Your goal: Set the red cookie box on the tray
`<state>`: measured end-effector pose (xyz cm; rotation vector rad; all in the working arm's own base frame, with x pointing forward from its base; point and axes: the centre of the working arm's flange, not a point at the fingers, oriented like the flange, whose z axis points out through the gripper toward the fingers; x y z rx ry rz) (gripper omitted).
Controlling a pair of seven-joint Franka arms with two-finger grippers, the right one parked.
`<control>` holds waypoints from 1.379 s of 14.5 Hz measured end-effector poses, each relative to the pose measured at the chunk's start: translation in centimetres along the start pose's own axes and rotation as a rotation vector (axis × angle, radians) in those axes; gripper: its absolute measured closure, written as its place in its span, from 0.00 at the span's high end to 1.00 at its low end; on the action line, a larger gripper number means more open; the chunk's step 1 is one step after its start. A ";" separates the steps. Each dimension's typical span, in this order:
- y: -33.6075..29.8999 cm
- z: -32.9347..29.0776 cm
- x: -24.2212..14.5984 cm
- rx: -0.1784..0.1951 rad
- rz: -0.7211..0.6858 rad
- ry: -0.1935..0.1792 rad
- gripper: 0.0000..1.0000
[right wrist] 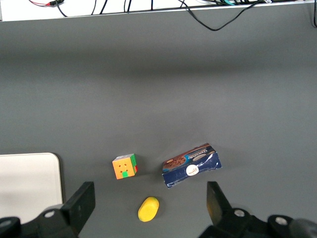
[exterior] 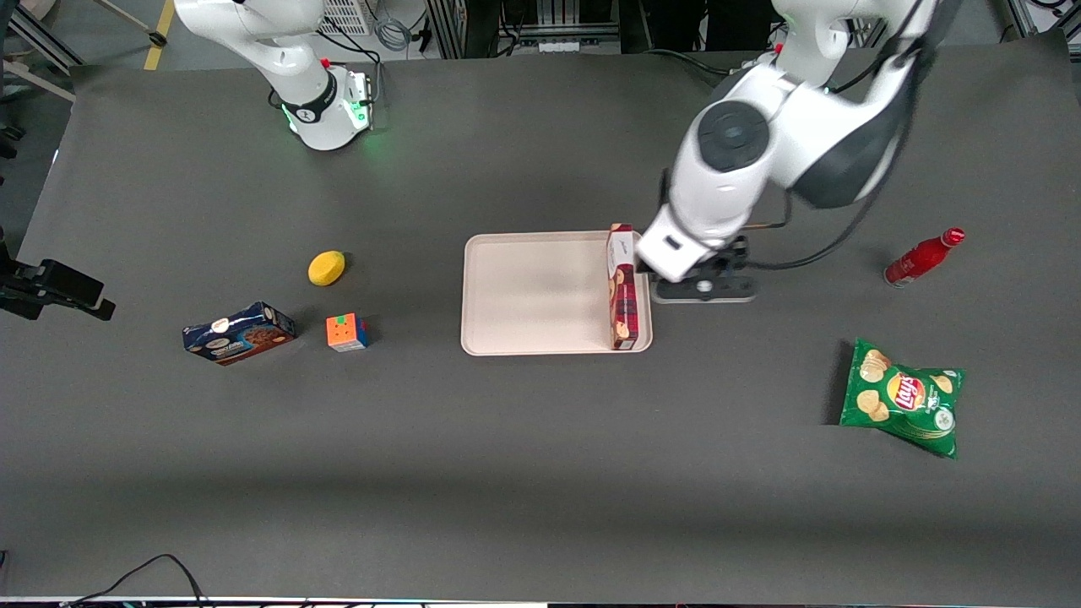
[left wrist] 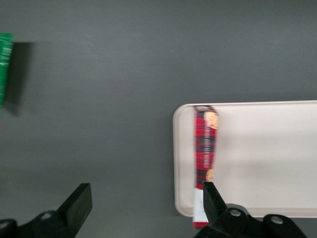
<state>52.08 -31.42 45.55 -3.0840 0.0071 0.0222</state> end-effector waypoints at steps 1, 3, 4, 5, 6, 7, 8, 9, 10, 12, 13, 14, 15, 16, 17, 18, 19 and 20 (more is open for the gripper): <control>-2.3 -1.6 0.4 -0.002 -0.001 -0.002 1.00; -8.2 -4.6 1.4 -0.008 0.004 -0.001 1.00; -11.5 -5.8 1.9 -0.005 -0.007 0.001 1.00; -14.7 -6.8 2.3 -0.002 -0.016 0.003 1.00; -17.7 -7.6 2.5 -0.001 -0.018 0.007 1.00; -20.3 -8.3 2.6 -0.006 -0.013 0.011 1.00; -22.3 -8.9 2.6 -0.016 -0.014 0.010 1.00; -23.8 -9.4 2.4 -0.034 -0.022 0.004 1.00; -24.5 -9.8 2.1 -0.047 -0.030 -0.006 1.00; -24.7 -10.3 1.8 -0.056 -0.031 -0.021 1.00; -24.5 -10.4 1.7 -0.058 -0.029 -0.024 1.00; -24.4 -10.4 1.7 -0.059 -0.027 -0.025 1.00; -24.4 -10.5 1.7 -0.059 -0.027 -0.025 1.00; -24.4 -10.5 1.7 -0.059 -0.027 -0.026 1.00; -24.4 -10.5 1.7 -0.059 -0.026 -0.028 1.00; -24.4 -10.5 1.6 -0.059 -0.026 -0.029 1.00; -24.4 -10.5 1.6 -0.059 -0.026 -0.029 1.00; -24.4 -10.5 1.7 -0.059 -0.026 -0.028 1.00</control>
